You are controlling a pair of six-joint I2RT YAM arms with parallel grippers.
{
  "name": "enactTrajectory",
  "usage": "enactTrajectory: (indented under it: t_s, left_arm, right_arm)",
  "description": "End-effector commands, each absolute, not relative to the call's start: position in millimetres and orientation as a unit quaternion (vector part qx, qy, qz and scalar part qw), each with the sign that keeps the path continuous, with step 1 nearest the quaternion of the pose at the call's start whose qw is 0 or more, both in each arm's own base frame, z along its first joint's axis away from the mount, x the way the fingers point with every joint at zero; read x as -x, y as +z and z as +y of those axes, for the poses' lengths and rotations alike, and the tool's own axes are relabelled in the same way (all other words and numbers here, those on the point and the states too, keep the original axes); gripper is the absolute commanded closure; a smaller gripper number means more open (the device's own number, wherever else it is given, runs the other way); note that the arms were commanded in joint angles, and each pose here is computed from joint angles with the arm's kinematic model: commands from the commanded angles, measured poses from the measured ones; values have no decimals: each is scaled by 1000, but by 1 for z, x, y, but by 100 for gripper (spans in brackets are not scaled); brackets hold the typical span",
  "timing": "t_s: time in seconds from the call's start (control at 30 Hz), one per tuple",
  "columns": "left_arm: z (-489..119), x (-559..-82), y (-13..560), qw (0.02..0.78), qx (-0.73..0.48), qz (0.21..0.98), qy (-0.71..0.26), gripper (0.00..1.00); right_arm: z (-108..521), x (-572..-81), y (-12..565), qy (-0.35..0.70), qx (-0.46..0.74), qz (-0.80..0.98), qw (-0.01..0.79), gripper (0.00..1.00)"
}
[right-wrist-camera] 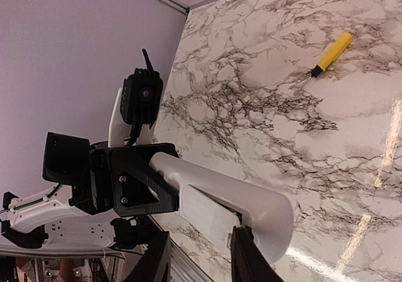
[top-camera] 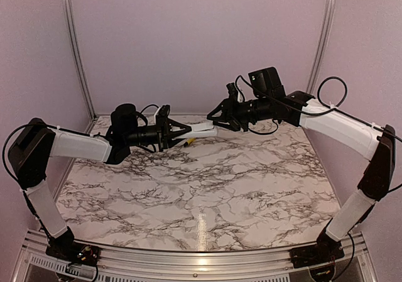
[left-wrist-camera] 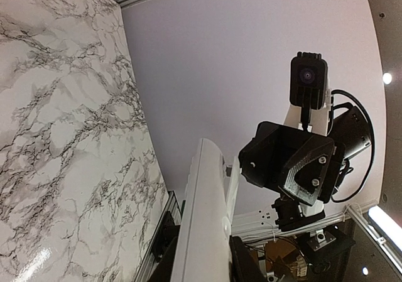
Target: Unload the batteries from the remote control
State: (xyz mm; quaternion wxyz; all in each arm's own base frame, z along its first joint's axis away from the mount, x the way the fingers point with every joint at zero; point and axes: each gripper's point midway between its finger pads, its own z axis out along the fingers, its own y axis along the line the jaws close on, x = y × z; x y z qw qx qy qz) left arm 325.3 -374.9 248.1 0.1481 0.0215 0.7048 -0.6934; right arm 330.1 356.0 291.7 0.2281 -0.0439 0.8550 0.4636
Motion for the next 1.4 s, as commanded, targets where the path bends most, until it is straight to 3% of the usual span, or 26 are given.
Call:
enactTrajectory:
  t_s: [0.0,0.33,0.6,0.77,1.37]
  left_arm:
    - [-375,-321,256,160,-36,700,-695,100]
    - [-375,-322,254,162,-33,701,-693,100]
    - [-375,-323,252,162,-32,704,-691,100]
    - [-375,-323,252,163,-33,703,-691,100]
    - [-378,-337,244,182,-23,711,-679,100]
  right_arm:
    - [353,-325,299,471,43,851,227,68]
    - [356,-324,294,472,47,853,216,70]
    - [358,-324,290,473,50,855,209,92]
    - [358,-324,287,470,50,857,206,99]
    - [360,-326,265,452,46,873,180,100]
